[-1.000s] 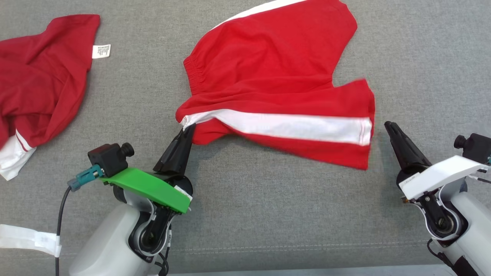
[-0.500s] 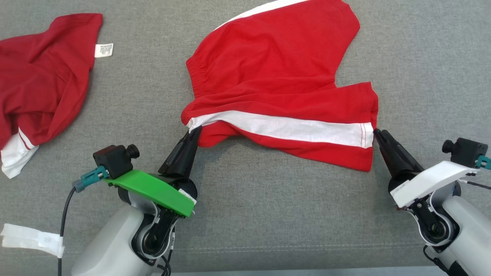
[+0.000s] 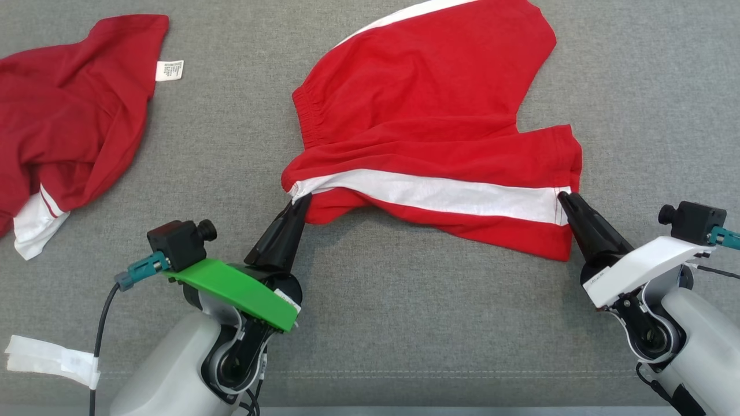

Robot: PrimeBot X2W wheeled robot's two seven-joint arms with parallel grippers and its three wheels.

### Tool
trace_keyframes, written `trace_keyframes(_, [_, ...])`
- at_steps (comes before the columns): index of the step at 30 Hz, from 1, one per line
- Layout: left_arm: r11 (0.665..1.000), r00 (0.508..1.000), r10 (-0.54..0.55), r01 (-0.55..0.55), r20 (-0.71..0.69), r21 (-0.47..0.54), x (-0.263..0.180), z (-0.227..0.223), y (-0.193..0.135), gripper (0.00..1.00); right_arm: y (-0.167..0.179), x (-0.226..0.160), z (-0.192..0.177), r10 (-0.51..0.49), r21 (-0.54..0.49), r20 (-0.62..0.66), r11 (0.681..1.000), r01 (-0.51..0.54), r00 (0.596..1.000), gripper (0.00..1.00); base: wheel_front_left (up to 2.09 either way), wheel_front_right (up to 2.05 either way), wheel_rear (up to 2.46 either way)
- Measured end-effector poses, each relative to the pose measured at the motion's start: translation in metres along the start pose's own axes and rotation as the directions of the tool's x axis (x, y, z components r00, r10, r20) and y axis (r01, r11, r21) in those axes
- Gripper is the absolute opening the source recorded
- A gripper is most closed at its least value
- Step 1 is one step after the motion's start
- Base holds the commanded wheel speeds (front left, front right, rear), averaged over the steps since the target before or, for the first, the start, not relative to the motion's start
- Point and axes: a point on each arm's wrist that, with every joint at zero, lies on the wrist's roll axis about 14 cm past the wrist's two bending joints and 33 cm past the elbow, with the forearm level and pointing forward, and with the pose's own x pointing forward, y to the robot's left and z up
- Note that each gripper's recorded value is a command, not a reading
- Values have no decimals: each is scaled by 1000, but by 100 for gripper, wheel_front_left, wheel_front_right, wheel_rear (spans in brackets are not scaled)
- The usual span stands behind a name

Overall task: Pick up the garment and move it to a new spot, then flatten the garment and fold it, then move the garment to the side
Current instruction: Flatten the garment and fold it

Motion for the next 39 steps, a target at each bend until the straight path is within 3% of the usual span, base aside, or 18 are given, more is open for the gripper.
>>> trace_keyframes(33, [1000, 1000, 5, -5, -9, -27, 0, -3, 3, 0, -15, 12, -14, -13, -154, -93, 988, -1, 996, 43, 0, 0, 0])
trace_keyframes(37, [1000, 1000, 5, -5, -9, -28, 0, -3, 3, 0, -14, 13, -15, -10, -164, -101, 986, -7, 995, 24, 0, 0, 0])
trace_keyframes(38, [1000, 1000, 6, -6, -9, -28, 0, -3, 3, 0, -14, 13, -16, -9, -168, -103, 986, -8, 995, 17, 0, 0, 0])
trace_keyframes(39, [1000, 1000, 6, -6, -9, -28, 0, -3, 3, 0, -14, 13, -16, -9, -169, -105, 986, -9, 994, 3, 0, 0, 0])
